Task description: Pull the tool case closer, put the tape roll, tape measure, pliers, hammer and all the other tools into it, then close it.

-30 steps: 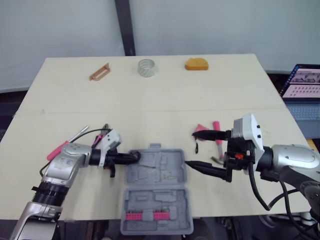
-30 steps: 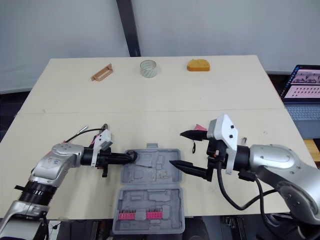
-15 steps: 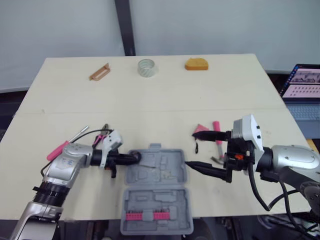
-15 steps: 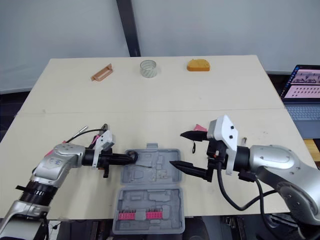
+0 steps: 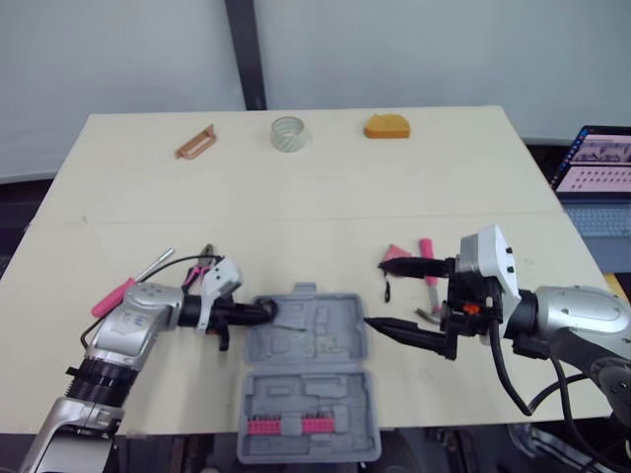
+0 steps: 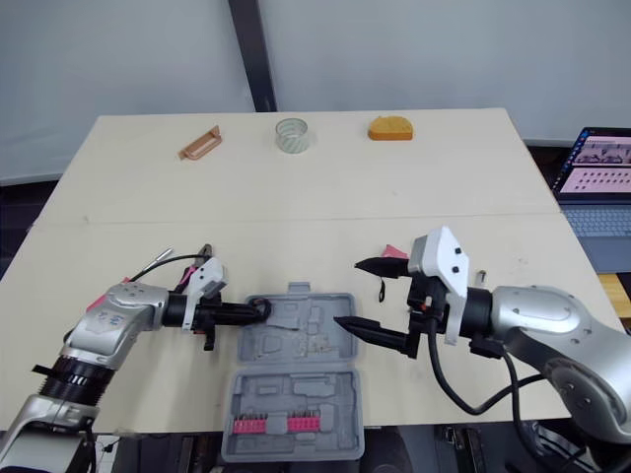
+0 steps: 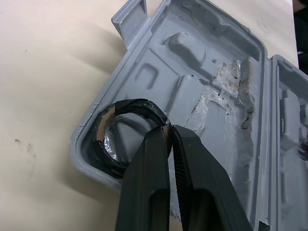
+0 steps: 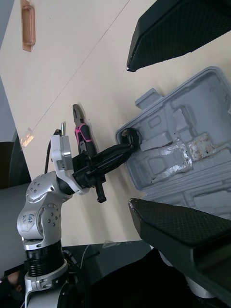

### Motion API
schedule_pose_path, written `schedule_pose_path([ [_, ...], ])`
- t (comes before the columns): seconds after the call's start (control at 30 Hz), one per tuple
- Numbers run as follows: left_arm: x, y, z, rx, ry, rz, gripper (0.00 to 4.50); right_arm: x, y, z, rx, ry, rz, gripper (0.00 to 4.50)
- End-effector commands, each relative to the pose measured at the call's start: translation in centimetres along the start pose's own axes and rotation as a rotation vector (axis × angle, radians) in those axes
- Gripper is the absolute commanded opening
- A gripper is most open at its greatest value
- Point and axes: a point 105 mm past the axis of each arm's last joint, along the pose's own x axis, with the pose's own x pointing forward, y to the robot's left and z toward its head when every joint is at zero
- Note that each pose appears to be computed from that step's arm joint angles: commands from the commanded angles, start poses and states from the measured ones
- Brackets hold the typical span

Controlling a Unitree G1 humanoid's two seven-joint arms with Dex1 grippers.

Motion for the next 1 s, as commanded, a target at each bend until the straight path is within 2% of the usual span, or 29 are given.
schedule_pose_path([
  [0.03,-0.4,0.0,0.7,0.03,-0.012,0.004,0.82,0.2,0.6,1.0,-0.039,-0.035,0.014,4.5],
  [0.1,-0.4,0.0,0.8,0.038,-0.017,0.004,1.51,0.2,0.6,1.0,-0.037,-0.036,0.015,4.5],
  [0.4,-0.9,0.0,1.6,0.055,-0.025,0.013,1.51,0.2,0.5,0.9,-0.034,-0.038,0.013,4.5],
  [0.63,-2.6,0.6,5.3,0.136,-0.127,0.086,1.51,0.1,0.4,0.9,-0.033,-0.038,0.011,4.5],
  [0.73,-2.6,0.8,5.7,0.195,-0.152,0.119,1.51,0.1,0.3,0.9,-0.034,-0.037,0.01,4.5],
  [0.83,-2.1,0.7,5.4,0.19,-0.177,0.114,1.51,0.0,0.2,0.8,-0.035,-0.034,0.01,4.5],
  [0.87,-2.0,0.6,5.3,0.19,-0.183,0.111,1.93,0.0,0.2,0.8,-0.036,-0.033,0.01,4.5],
  [0.9,-1.9,0.5,5.2,0.19,-0.184,0.11,2.07,0.0,0.1,0.8,-0.037,-0.033,0.01,4.5],
  [0.93,-1.8,0.5,5.0,0.189,-0.18,0.112,2.41,0.0,0.1,0.8,-0.038,-0.032,0.009,4.5],
  [1.0,-1.7,0.5,4.6,0.189,-0.173,0.124,3.4,0.0,0.0,0.9,-0.039,-0.03,0.009,4.5],
])
